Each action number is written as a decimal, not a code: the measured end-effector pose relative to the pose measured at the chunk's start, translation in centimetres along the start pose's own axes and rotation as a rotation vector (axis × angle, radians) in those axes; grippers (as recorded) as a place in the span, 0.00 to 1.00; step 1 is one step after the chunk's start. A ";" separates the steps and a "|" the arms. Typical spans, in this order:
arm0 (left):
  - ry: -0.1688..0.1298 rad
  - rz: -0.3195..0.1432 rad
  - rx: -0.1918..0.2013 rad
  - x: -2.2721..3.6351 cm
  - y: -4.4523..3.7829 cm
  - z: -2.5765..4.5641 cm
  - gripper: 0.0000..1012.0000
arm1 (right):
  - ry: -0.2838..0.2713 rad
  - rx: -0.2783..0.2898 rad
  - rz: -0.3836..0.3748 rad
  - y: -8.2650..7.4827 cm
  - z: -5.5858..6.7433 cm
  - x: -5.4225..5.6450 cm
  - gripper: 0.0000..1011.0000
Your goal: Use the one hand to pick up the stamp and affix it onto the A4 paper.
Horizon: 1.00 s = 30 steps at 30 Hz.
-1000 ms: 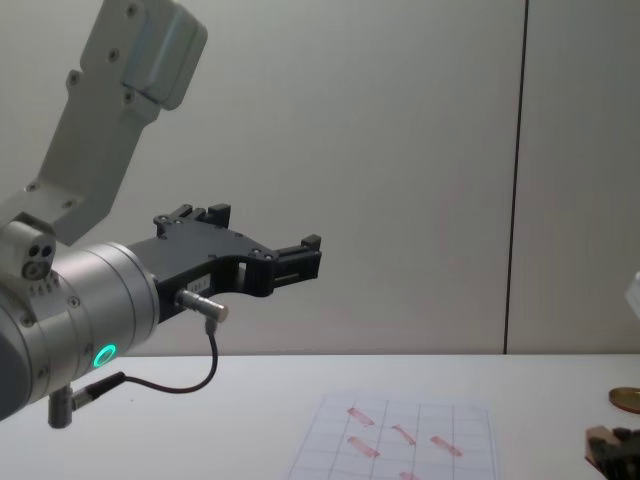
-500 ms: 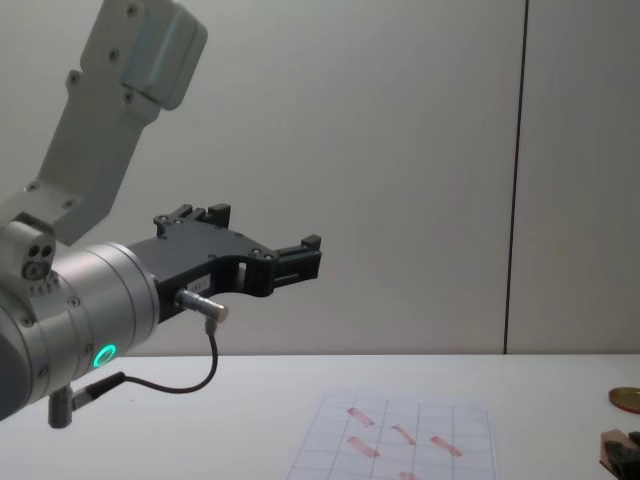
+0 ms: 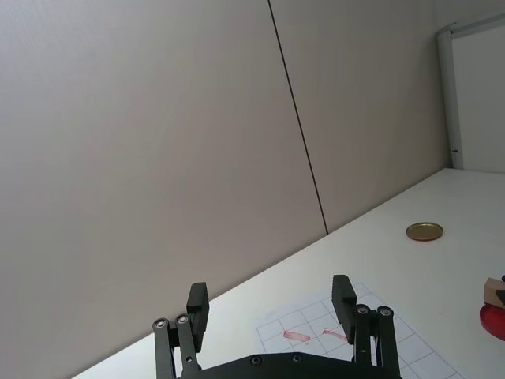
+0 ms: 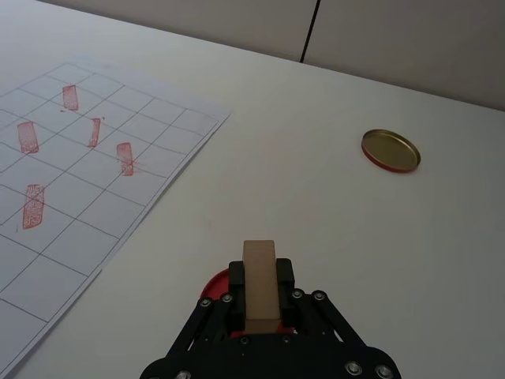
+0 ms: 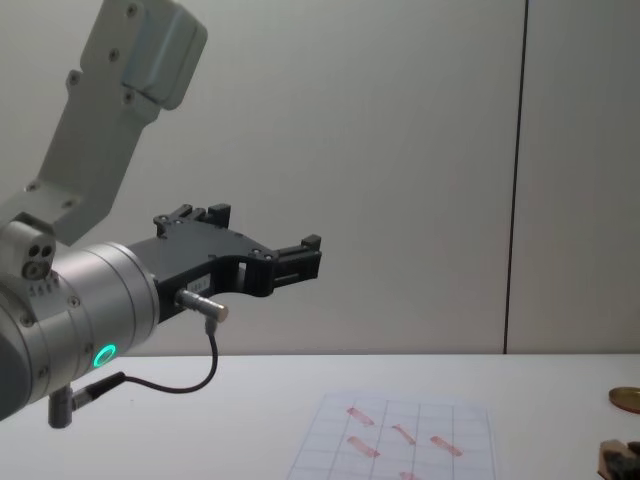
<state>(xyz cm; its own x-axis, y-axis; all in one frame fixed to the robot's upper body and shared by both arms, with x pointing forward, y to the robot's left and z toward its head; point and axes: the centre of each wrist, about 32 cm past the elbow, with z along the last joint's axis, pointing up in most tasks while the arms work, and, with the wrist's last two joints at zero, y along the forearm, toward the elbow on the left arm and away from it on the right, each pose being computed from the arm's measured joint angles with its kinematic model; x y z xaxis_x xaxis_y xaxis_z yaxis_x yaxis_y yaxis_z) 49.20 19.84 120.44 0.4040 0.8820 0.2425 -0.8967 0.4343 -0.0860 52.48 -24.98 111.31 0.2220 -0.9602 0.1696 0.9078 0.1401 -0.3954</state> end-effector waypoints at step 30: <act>0.000 0.000 0.000 0.00 0.00 0.00 0.98 | 0.007 0.001 0.038 0.7 -0.1 -1.0 0.56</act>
<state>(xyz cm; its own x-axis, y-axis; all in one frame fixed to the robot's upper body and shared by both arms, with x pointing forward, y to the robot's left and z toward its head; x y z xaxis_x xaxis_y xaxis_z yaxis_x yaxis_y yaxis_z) 49.20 19.84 120.44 0.4040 0.8821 0.2425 -0.8967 0.4343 -0.0859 52.87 -23.95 110.72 0.2539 -0.9559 0.1477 0.8991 0.1770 -0.4003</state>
